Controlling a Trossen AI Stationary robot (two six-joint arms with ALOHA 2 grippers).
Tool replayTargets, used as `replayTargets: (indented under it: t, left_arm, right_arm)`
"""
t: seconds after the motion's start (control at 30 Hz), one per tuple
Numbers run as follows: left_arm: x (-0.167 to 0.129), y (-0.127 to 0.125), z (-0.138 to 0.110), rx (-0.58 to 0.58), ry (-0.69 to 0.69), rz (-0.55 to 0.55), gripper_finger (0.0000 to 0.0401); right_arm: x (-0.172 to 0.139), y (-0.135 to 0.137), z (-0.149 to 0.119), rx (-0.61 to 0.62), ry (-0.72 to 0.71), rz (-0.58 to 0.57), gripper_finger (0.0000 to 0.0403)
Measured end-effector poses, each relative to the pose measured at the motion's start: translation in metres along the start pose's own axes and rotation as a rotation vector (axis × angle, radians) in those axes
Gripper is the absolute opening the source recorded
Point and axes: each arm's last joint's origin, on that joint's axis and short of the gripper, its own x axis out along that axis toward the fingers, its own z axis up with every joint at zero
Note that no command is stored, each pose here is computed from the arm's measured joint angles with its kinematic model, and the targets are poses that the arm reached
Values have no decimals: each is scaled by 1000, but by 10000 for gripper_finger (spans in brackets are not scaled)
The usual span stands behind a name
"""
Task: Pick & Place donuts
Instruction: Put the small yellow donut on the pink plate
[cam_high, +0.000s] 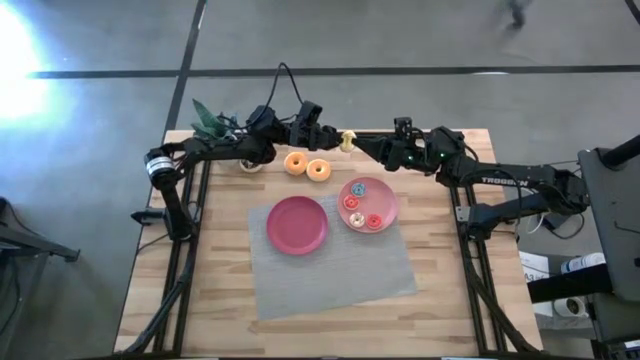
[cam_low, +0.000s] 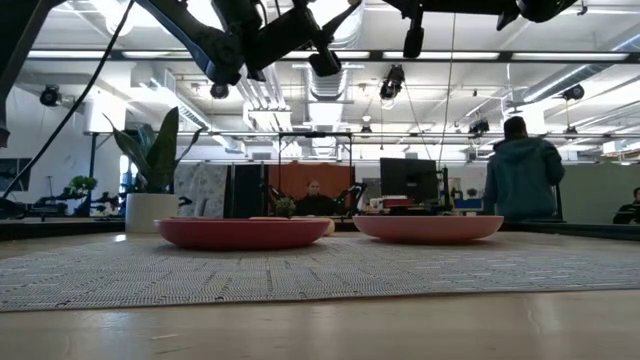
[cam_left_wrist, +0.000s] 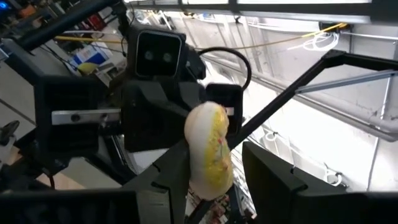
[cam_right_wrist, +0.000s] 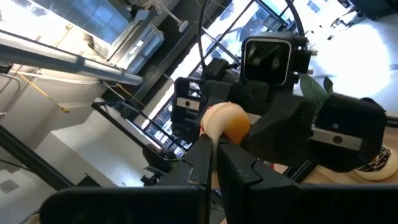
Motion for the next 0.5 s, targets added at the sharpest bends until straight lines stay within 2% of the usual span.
replayTargets:
  t: [0.3,0.4,0.5]
  left_arm:
    - [0,3,-4,-3,11,18,118]
    - [0,5,-5,-1,14,29,100]
    - [0,6,-5,4,16,37,66]
  right_arm:
    - [0,-1,0,2,-3,-7,9]
    - [0,-1,0,2,-3,-7,9]
    - [0,-1,0,7,1,-11,9]
